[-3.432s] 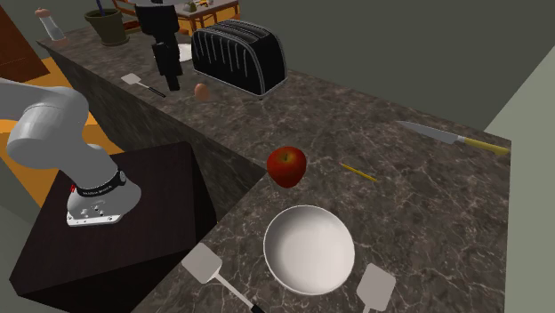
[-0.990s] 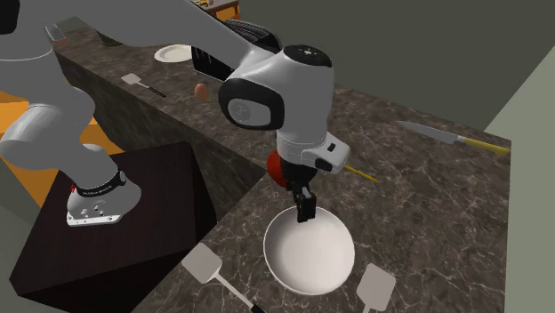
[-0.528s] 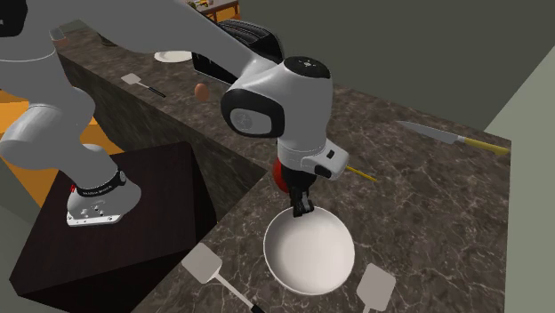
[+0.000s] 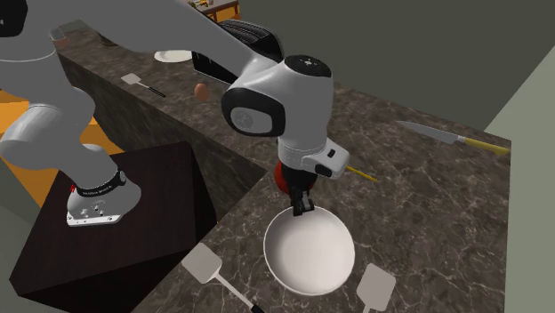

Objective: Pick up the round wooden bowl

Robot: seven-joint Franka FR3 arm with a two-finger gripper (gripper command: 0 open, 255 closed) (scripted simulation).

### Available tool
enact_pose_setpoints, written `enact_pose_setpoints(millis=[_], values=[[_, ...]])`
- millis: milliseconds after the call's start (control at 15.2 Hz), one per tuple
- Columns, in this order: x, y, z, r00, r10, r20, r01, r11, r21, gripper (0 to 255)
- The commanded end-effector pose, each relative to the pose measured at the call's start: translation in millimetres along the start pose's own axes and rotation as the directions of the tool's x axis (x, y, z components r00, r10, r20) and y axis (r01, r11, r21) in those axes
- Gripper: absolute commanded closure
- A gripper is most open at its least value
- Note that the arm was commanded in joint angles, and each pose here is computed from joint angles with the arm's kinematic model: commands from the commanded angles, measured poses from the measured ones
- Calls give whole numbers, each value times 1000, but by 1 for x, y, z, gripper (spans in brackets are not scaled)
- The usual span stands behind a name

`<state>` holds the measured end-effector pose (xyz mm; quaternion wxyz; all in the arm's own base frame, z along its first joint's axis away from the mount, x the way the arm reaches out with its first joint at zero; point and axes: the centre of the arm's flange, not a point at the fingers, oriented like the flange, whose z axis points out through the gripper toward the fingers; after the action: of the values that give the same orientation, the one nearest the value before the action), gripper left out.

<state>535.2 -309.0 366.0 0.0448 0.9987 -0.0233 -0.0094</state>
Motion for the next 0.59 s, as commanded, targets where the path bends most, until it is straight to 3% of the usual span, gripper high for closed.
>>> enact_pose_setpoints(millis=[0, 528], values=[[0, 0, -7, 1000, 0, 1, 0, 1000, 1, 255], [-1, 4, -50, 1000, 0, 1, 0, 1000, 1, 255]])
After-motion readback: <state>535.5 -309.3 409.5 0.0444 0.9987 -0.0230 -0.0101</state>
